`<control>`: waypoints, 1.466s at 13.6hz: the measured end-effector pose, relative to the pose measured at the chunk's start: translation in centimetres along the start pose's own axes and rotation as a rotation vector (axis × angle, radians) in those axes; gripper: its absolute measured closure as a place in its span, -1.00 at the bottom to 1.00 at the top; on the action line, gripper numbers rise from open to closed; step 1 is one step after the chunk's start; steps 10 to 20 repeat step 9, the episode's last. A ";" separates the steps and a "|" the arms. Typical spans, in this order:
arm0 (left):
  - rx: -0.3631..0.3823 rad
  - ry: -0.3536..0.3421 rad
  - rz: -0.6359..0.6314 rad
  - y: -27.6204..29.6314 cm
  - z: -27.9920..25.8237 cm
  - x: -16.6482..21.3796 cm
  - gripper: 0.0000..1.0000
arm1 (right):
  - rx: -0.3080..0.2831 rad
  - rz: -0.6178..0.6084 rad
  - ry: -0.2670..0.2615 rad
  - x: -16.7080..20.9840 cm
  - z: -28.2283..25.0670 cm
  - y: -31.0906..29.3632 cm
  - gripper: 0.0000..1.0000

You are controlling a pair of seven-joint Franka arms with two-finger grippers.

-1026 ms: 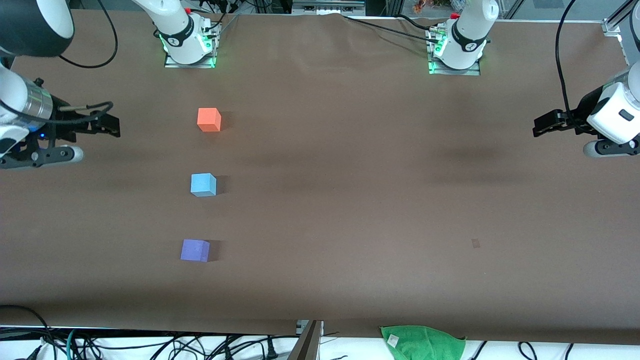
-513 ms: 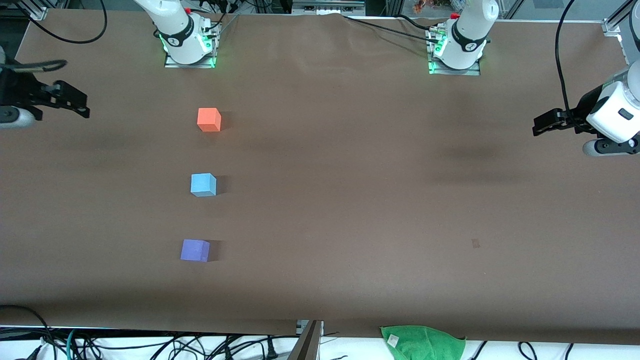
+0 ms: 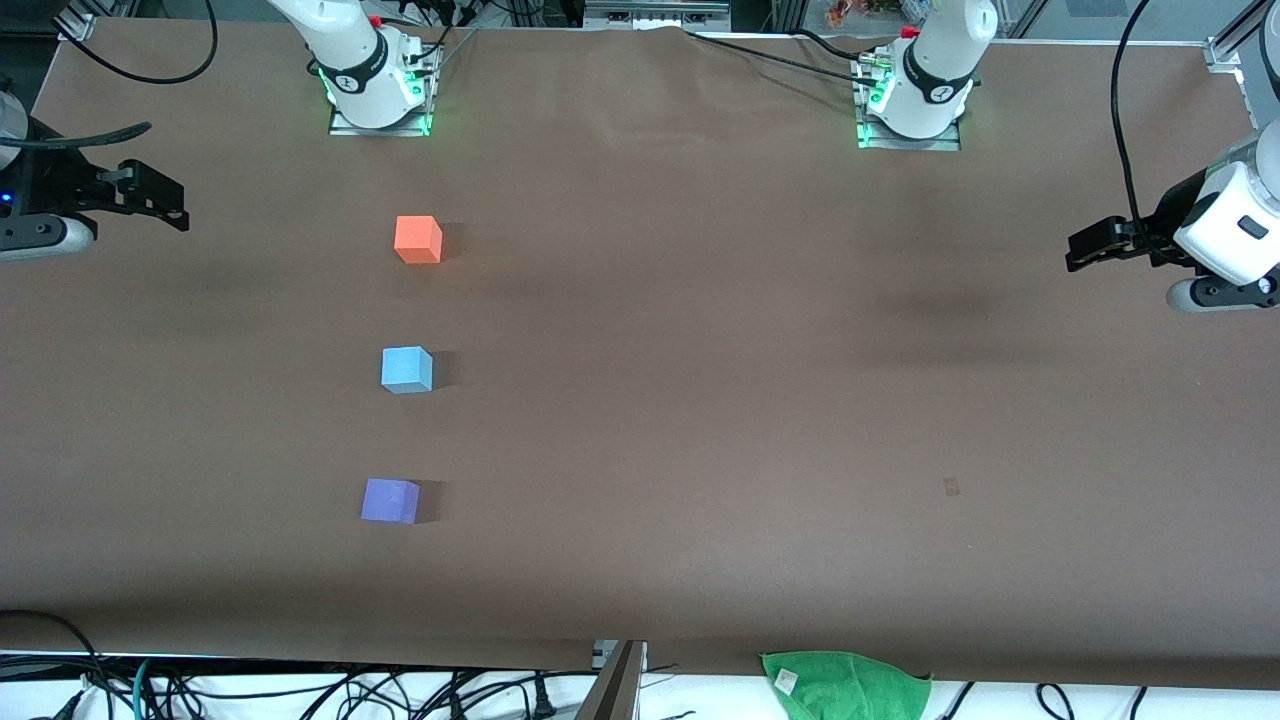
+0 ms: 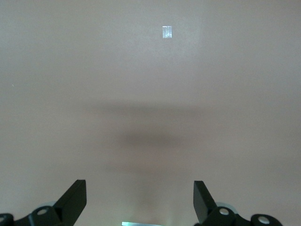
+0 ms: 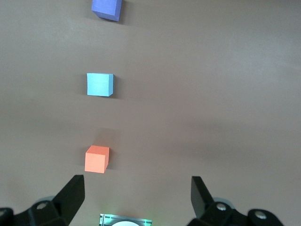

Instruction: Place blue block between orange and purple blocks

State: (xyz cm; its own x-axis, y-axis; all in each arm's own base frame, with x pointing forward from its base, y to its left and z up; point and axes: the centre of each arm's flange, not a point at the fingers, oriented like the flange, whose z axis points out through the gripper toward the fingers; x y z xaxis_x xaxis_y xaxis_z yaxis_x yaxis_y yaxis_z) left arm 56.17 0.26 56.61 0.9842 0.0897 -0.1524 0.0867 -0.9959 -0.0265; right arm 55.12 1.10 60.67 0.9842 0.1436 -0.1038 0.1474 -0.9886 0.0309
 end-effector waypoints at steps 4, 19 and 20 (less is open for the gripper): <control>0.000 0.000 0.000 0.0 0.0 0.0 -1.00 | 0.000 0.007 -0.001 0.0 0.1 0.1 -1.00; 0.000 0.000 0.000 0.0 0.0 0.0 -1.00 | 0.001 0.010 0.001 0.4 0.2 0.3 -1.00; 0.000 0.000 0.000 0.0 0.0 0.0 -1.00 | 0.001 0.010 0.001 0.4 0.2 0.3 -1.00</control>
